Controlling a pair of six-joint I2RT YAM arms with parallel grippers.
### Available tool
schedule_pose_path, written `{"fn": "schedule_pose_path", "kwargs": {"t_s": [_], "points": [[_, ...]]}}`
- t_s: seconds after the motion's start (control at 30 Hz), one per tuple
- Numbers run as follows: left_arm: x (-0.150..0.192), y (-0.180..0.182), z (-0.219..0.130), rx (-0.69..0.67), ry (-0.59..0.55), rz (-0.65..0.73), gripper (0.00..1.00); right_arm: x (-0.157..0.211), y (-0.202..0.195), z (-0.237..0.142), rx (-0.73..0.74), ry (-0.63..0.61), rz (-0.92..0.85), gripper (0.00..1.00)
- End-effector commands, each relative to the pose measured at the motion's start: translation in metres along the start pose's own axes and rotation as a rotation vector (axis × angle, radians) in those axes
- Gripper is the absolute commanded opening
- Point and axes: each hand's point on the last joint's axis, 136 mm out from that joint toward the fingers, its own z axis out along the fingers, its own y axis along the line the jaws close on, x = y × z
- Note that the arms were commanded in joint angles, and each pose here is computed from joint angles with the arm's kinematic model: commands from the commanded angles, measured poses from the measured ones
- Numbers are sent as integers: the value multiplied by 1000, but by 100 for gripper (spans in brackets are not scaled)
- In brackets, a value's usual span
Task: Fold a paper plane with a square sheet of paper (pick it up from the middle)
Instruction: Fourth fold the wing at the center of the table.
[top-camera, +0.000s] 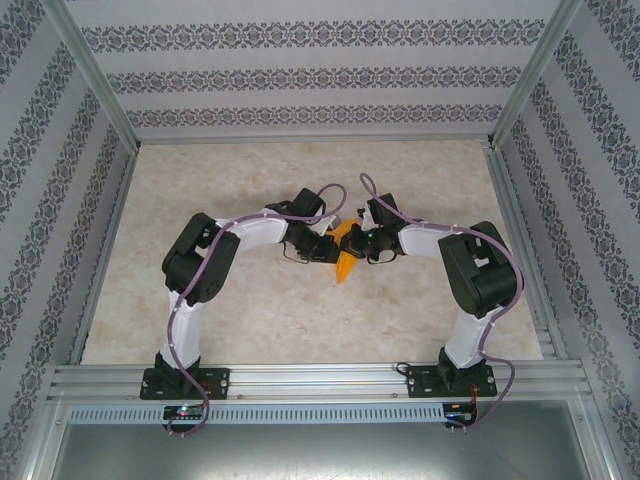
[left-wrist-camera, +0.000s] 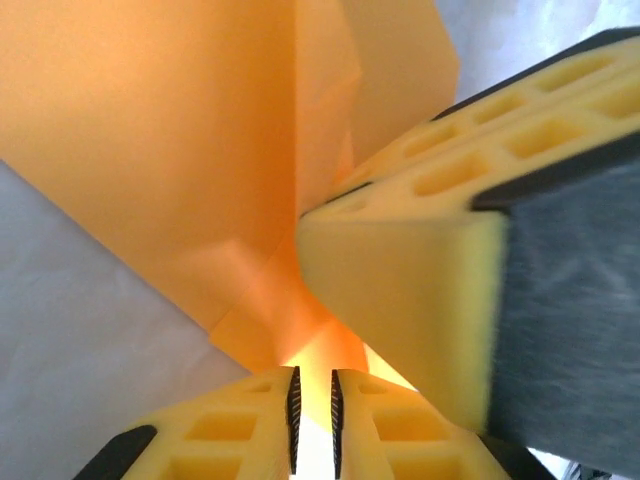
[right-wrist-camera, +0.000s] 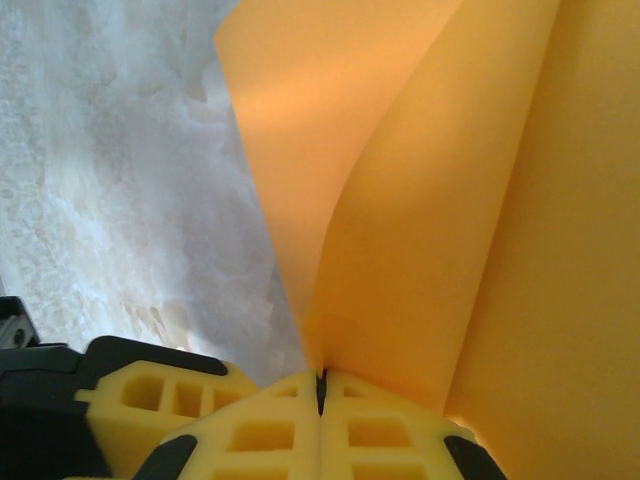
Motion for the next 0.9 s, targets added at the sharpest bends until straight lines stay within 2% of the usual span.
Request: {"fn": "schedule_pose_path", "kwargs": {"t_s": [0.0,0.33,0.53,0.87], "points": [[-14,-7,-20,7,-69,-4,25,1,-3,2,-3,11,9,4],[-18,-16,-31,43,-133,-36,42,2,1,2,-11,13,4,4],[-11,-17,-26,81,-131,-45,46,3,4,4,-21,19,8,4],[-3,-19,-13,91,-104,-32,46,2,8,4,-37,25,16,4]]}}
